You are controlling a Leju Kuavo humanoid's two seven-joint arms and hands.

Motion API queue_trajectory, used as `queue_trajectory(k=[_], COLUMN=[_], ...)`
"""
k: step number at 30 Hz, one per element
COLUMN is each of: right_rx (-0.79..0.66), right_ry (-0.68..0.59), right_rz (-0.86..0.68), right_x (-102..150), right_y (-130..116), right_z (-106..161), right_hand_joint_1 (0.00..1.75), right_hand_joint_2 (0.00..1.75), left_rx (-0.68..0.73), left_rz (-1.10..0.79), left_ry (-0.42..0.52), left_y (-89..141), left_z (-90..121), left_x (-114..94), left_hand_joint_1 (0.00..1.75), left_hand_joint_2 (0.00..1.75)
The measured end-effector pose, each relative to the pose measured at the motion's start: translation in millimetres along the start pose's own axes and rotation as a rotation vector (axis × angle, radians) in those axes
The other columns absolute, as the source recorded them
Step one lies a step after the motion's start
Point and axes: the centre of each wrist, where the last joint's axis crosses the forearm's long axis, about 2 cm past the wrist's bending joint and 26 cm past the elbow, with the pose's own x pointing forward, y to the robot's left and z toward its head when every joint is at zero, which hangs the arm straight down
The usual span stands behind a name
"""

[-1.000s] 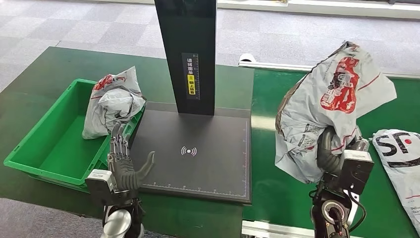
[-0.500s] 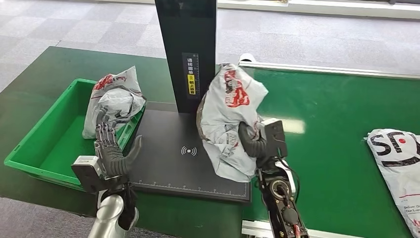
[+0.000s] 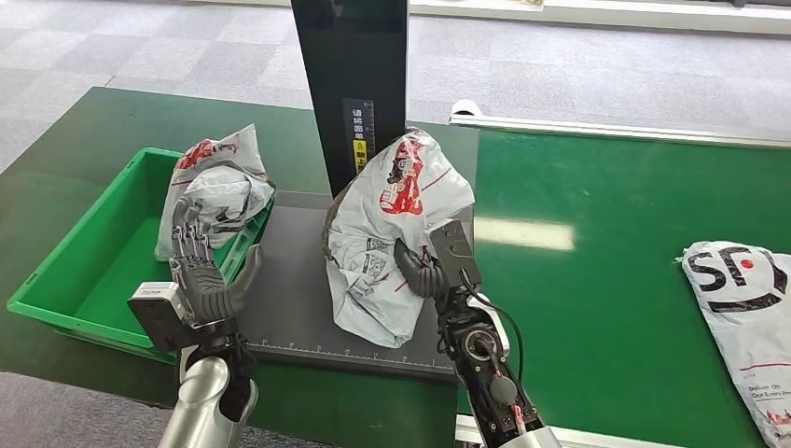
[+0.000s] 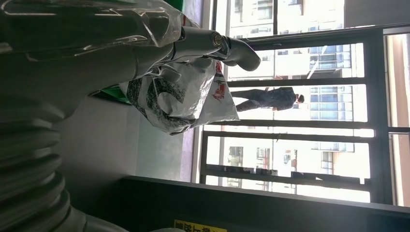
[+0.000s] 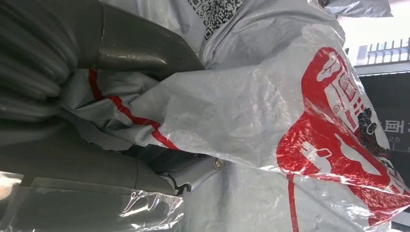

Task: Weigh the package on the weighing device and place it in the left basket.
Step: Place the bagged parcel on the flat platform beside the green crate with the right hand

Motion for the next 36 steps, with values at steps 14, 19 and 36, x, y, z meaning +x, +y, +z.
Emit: queue_trajectory(k=[14, 19, 36], right_rx=[0.036, 0.166, 0.276], right_ry=[0.083, 0.101, 0.028], right_rz=[0.056, 0.136, 0.255], right_x=[-5.1, -3.3, 12.0], right_y=[3.3, 4.8, 10.1], right_z=[-4.2, -7.9, 0.2], right_hand_joint_1=[0.0, 0.0, 0.0], right_hand_joint_2=[1.75, 1.75, 1.75], left_rx=[0.019, 0.012, -0.009], left_rz=[-0.018, -0.033, -0.044], left_ry=[0.005, 0.003, -0.003], left_y=[6.0, 7.8, 8.0], left_z=[-1.0, -1.4, -1.3], left_x=[-1.7, -1.8, 0.3], left_hand_joint_1=[0.0, 0.0, 0.0], left_hand_joint_2=[1.75, 1.75, 1.75])
